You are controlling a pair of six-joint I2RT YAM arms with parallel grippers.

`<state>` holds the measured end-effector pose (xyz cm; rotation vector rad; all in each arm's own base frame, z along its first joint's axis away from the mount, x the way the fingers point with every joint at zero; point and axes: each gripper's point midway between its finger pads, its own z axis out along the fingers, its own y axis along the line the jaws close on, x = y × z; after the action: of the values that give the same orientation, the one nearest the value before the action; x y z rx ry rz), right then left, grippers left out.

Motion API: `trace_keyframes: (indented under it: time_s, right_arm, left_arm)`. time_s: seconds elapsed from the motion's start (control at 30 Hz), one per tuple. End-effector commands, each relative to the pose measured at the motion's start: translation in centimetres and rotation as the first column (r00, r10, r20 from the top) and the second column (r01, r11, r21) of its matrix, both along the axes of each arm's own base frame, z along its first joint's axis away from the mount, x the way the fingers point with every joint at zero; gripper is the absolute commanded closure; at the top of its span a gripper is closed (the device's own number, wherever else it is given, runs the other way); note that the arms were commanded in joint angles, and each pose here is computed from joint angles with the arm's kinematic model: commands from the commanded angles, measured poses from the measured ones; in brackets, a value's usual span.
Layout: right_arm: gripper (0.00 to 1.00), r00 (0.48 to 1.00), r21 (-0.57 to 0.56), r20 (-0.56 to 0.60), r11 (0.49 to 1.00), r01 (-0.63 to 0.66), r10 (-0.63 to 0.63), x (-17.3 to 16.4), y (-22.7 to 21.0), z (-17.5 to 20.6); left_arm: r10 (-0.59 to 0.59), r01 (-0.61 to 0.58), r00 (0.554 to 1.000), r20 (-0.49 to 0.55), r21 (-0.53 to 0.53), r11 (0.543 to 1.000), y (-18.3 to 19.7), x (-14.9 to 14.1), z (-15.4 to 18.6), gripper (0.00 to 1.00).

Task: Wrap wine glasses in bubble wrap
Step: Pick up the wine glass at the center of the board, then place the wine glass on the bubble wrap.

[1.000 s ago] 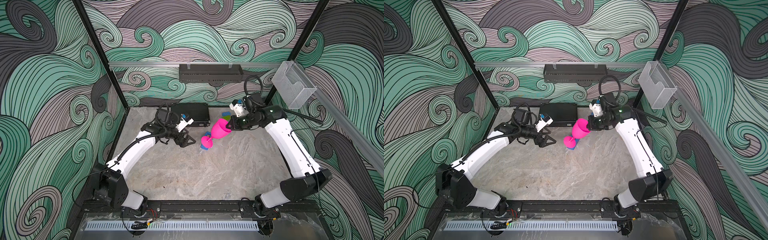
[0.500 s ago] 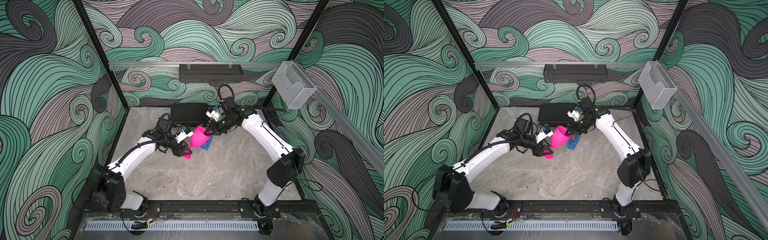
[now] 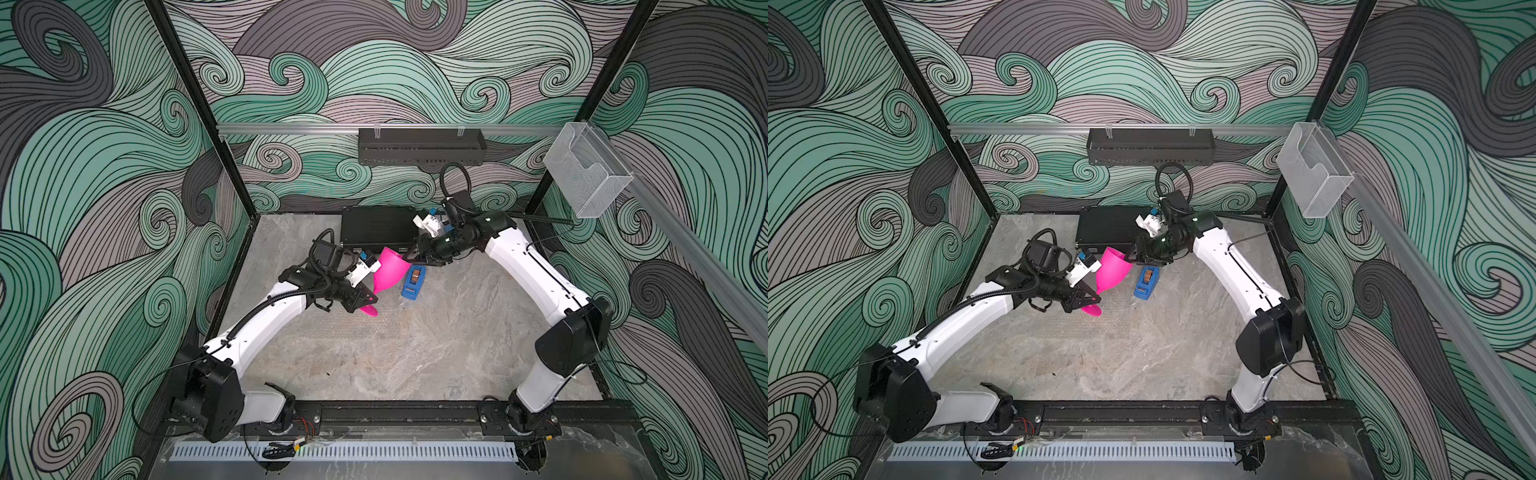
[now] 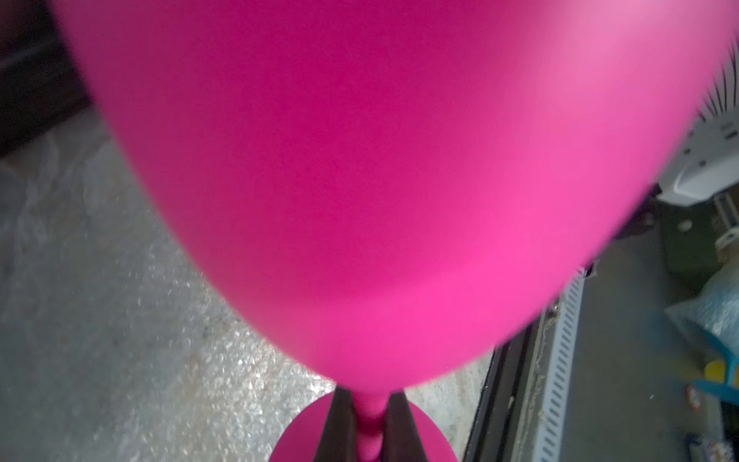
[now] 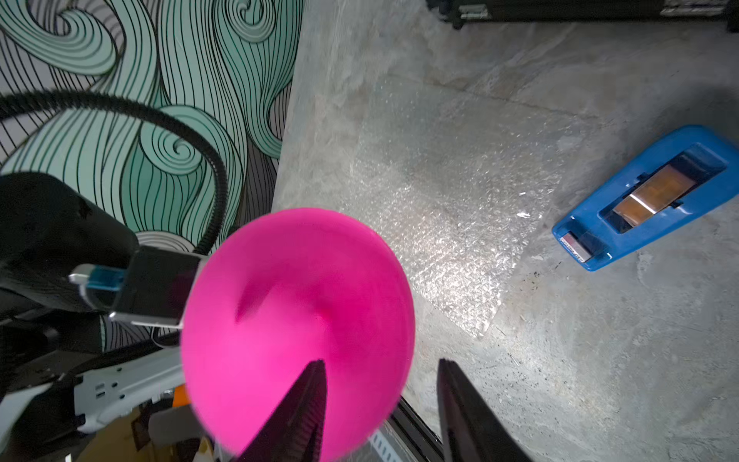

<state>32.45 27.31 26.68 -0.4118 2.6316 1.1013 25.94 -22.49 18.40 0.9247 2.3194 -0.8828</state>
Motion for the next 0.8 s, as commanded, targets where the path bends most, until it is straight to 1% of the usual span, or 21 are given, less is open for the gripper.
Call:
trace_keyframes:
  time_s: [0.0, 0.07, 0.1, 0.17, 0.2, 0.23, 0.33, 0.43, 0.47, 0.53, 0.57, 0.63, 0.7, 0.77]
  right_arm:
    - [0.45, 0.994, -0.040, 0.095, 0.997, 0.062, -0.058, -0.4, -2.3, 1.3]
    - [0.45, 0.992, -0.059, 0.094, 0.994, 0.092, -0.086, -0.5, -2.7, -0.2]
    - [0.46, 0.991, -0.066, 0.085, 0.992, 0.106, -0.101, -0.6, -2.7, -1.2]
    - [0.47, 0.989, -0.082, 0.062, 0.987, 0.138, -0.133, -0.9, -2.8, -3.3]
    - [0.48, 0.988, -0.087, 0.048, 0.985, 0.149, -0.145, -1.2, -2.6, -4.2]
    - [0.48, 0.987, -0.091, 0.036, 0.983, 0.158, -0.156, -1.6, -2.4, -5.1]
    - [0.48, 0.984, -0.107, 0.013, 0.978, 0.179, -0.178, -2.6, -2.0, -7.3]
    - [0.49, 0.981, -0.126, -0.004, 0.973, 0.192, -0.194, -3.3, -2.0, -8.9]
    - [0.50, 0.980, -0.137, -0.009, 0.971, 0.195, -0.198, -3.4, -2.0, -9.5]
    - [0.51, 0.979, -0.146, -0.015, 0.969, 0.197, -0.201, -3.9, -1.6, -10.6]
    - [0.51, 0.979, -0.147, -0.019, 0.969, 0.198, -0.203, -4.0, -1.5, -11.0]
    - [0.51, 0.977, -0.150, -0.025, 0.967, 0.204, -0.210, -4.1, -1.3, -12.0]
    - [0.51, 0.976, -0.154, -0.037, 0.966, 0.209, -0.217, -4.0, -1.2, -12.4]
    - [0.51, 0.976, -0.157, -0.035, 0.965, 0.208, -0.216, -4.0, -1.0, -12.7]
  left_arm:
    - [0.269, -0.281, 0.942, -0.199, -0.032, 0.959, 1.5, 1.4, -0.2, 1.00]
    - [0.327, -0.361, 0.894, -0.307, -0.058, 0.931, 1.3, 1.9, -1.2, 1.00]
    - [0.346, -0.394, 0.861, -0.373, -0.058, 0.917, 1.0, 2.1, -2.1, 1.00]
    - [0.350, -0.436, 0.788, -0.507, -0.058, 0.898, 0.1, 2.5, -4.0, 1.00]
    - [0.368, -0.469, 0.743, -0.559, -0.042, 0.882, 0.0, 3.0, -5.1, 1.00]
    - [0.388, -0.497, 0.700, -0.599, -0.020, 0.867, 0.1, 3.5, -5.9, 1.00]
    - [0.409, -0.531, 0.617, -0.673, 0.027, 0.847, -0.1, 3.9, -7.8, 1.00]
    - [0.409, -0.543, 0.584, -0.701, 0.037, 0.839, -0.5, 4.2, -9.6, 1.00]
    - [0.425, -0.546, 0.581, -0.694, 0.055, 0.836, -0.3, 4.4, -10.0, 1.00]
    - [0.454, -0.541, 0.589, -0.669, 0.091, 0.836, 0.1, 4.7, -10.7, 1.00]
    - [0.456, -0.537, 0.585, -0.671, 0.100, 0.837, 0.1, 4.5, -11.0, 1.00]
    - [0.451, -0.538, 0.564, -0.691, 0.107, 0.836, 0.0, 4.1, -11.8, 1.00]
    - [0.450, -0.523, 0.555, -0.699, 0.127, 0.843, 0.0, 3.9, -12.3, 1.00]
    - [0.447, -0.499, 0.565, -0.694, 0.144, 0.855, 0.2, 3.6, -12.4, 1.00]
